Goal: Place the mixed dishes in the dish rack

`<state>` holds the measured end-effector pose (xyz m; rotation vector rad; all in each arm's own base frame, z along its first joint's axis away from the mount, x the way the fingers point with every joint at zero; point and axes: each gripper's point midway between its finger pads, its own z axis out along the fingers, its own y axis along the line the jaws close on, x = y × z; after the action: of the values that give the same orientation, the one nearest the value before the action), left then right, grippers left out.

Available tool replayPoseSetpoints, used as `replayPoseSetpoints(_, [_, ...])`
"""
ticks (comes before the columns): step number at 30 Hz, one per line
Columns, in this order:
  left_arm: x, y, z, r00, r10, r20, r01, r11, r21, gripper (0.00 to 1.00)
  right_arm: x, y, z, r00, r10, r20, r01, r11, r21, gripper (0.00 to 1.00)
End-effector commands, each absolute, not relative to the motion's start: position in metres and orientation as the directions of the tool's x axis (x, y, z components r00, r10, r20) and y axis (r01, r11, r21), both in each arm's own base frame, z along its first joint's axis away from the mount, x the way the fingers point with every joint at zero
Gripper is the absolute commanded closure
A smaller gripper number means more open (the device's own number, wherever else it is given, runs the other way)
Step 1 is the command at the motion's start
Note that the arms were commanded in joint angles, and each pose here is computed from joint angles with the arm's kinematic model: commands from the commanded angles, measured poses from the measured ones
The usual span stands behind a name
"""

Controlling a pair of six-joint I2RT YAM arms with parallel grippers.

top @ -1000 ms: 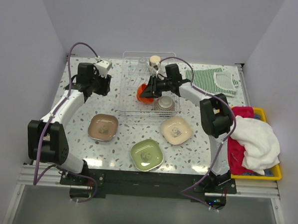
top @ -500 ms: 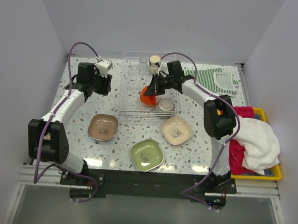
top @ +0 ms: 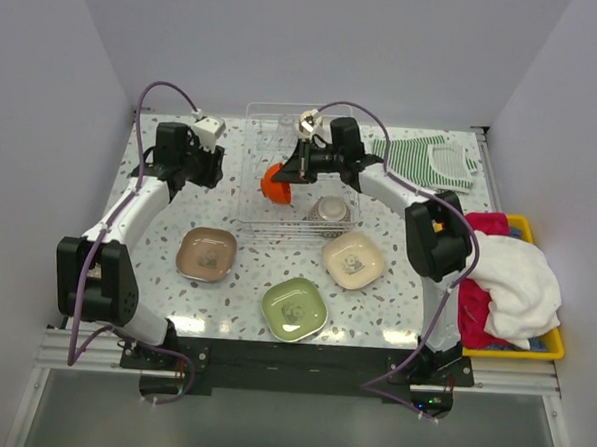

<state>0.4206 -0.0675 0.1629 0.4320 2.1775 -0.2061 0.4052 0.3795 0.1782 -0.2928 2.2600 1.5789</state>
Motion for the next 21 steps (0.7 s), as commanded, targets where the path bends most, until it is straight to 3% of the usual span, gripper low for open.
replayPoseSetpoints(1, [0.434,-0.072,0.185,-0.492,0.241,-0.837,0.399,0.917,0.03,0.5,0.402,0.394,0.222,-0.912,0.09,-0.401,-0.387,0.14,0.911,1.0])
replayPoseSetpoints(21, [0.419,-0.062,0.167,-0.539,0.287,-0.792,0.395,0.917,0.063,0.5,0.405,0.415,0.161,-0.969,0.067,-0.24,-0.235,0.068,0.97,1.0])
